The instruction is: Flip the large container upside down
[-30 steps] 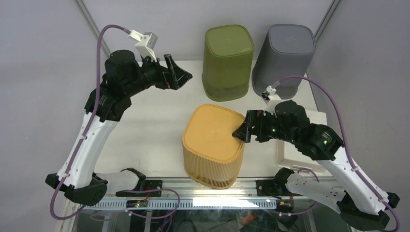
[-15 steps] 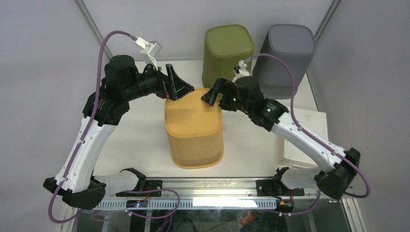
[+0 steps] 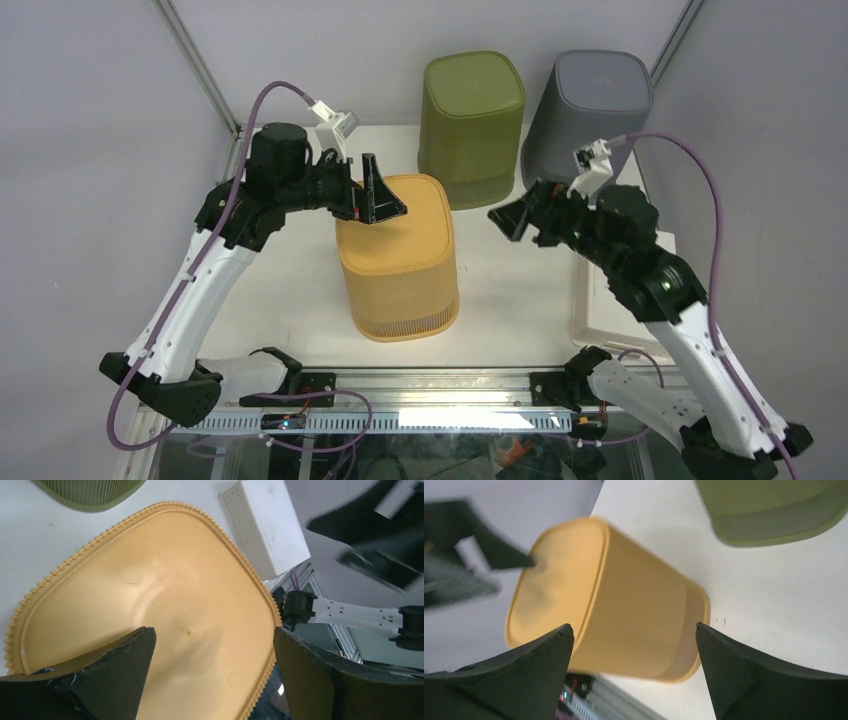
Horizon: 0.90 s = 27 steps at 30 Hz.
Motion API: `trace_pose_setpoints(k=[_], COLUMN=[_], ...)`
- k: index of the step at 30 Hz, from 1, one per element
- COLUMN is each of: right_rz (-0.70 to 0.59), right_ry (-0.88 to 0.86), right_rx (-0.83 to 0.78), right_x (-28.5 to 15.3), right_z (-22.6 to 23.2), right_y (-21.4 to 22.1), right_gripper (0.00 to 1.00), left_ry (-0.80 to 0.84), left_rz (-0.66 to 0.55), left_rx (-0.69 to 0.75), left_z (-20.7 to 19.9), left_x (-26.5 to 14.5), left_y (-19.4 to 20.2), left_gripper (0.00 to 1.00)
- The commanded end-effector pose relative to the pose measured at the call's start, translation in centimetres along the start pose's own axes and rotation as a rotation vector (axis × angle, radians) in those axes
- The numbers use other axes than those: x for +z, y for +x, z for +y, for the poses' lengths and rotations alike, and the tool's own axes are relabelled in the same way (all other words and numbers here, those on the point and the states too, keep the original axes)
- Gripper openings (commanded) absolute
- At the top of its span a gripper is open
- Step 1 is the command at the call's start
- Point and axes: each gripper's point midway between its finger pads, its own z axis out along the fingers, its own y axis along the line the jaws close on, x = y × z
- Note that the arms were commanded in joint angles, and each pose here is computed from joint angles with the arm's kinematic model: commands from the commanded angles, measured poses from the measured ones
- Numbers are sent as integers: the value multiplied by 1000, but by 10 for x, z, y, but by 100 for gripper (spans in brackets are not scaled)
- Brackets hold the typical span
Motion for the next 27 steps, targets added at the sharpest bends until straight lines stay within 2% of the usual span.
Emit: trace_pose_setpoints(k=[1, 6, 13, 16, 21, 27], right_rz=[266, 387, 415, 425, 407, 446], right_ry=[-128, -144, -209, -240, -333, -337], right_rx=[-78, -7, 133, 199, 302, 328], right_x=[-38, -58, -49, -38, -21, 4], right_z=[-2, -8, -6, -6, 8, 22], right_y=[74, 109, 136, 149, 163, 188], right_gripper=[96, 96, 95, 94, 94, 94], left_ry=[-94, -266, -484, -468, -365, -213], left_rz=[30, 37, -33, -86, -203, -260], left_rx=[-18, -26, -55, -39, 9, 20], left_z=[29, 80, 142, 133, 92, 48], left_x=[21, 38, 55, 55, 36, 17], left_y=[5, -1, -46, -71, -109, -121], left_gripper=[91, 92, 92, 91, 92, 92])
